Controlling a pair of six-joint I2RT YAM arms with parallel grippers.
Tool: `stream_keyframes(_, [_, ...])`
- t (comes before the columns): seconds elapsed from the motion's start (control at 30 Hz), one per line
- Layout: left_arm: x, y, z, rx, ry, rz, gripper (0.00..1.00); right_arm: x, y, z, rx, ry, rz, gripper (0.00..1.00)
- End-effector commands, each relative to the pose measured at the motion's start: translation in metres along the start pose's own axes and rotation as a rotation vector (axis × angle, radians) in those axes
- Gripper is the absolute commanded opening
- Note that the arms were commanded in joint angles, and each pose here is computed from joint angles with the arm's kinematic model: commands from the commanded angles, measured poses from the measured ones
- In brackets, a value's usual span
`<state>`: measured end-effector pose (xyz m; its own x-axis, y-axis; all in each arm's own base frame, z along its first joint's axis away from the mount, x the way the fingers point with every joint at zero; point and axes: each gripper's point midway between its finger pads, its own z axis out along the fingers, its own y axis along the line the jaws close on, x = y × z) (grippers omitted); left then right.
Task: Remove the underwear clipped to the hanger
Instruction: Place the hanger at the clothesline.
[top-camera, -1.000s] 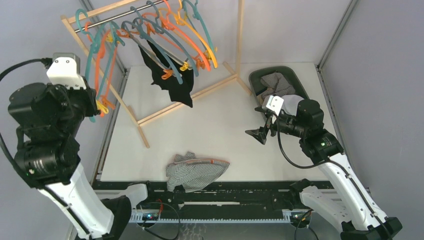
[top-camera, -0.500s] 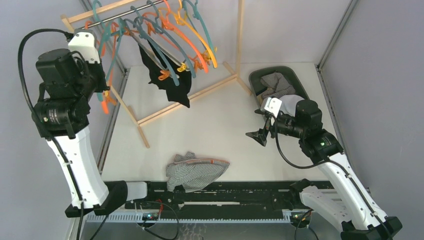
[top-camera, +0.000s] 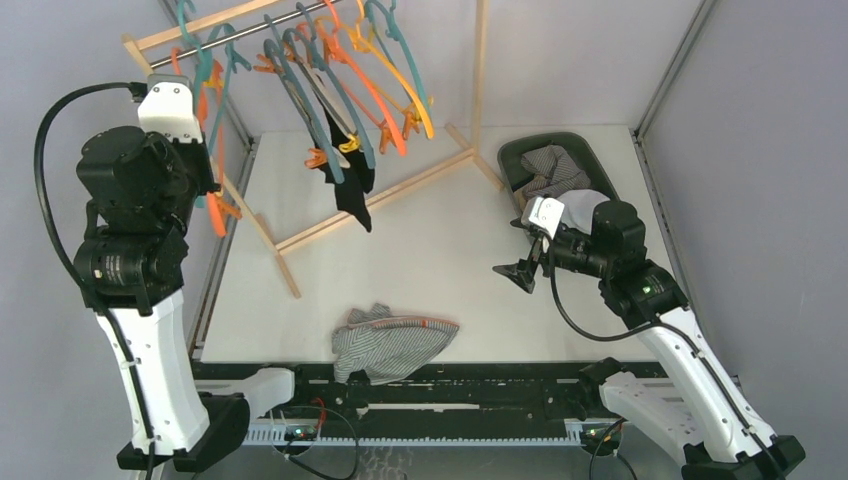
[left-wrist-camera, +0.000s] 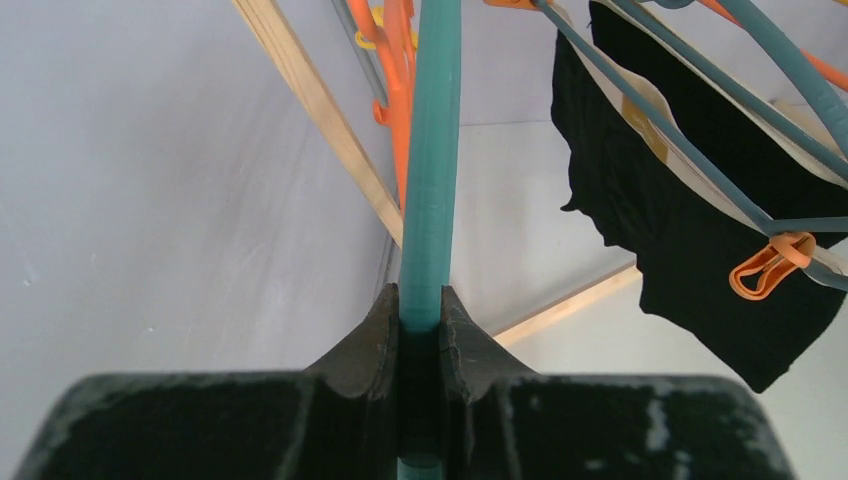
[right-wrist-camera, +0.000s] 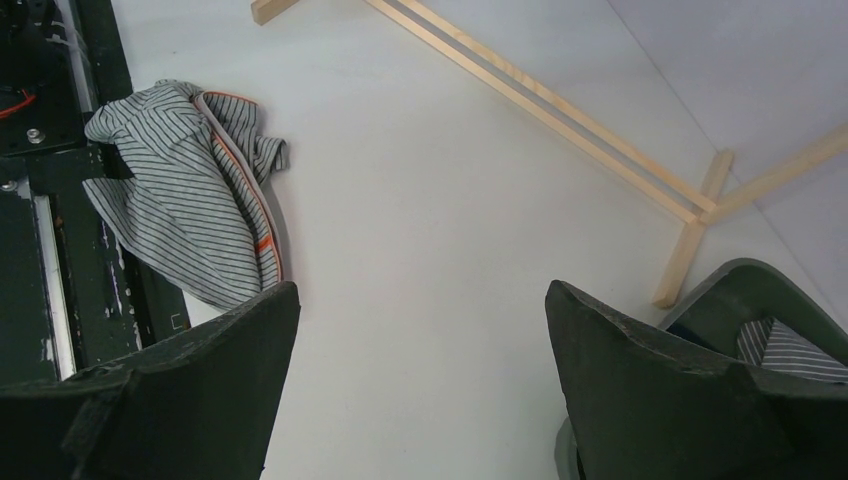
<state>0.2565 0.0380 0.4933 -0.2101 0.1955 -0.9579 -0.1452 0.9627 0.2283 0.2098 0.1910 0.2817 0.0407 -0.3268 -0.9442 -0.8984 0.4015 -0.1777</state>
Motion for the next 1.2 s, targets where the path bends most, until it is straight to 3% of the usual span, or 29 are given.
stream_keyframes(0.0, [-0.040, 0.014, -0.003, -0.055, -0.131, -0.006, 0.00, -0.003, 0.000, -0.003, 0.010, -0.008, -0.029, 0.91])
stream_keyframes(0.5, [-0.012, -0.006, -0.014, 0.026, -0.187, 0.029, 0.00, 0.007, 0.002, -0.004, 0.011, 0.016, -0.027, 0.91])
stream_keyframes(0.87, [0.012, -0.010, 0.011, 0.005, -0.129, 0.080, 0.00, 0.010, 0.002, -0.004, 0.009, 0.030, -0.022, 0.91])
stream_keyframes(1.17, [0.010, -0.006, 0.025, -0.033, -0.116, 0.072, 0.00, 0.012, 0.002, -0.005, 0.011, 0.037, -0.028, 0.91])
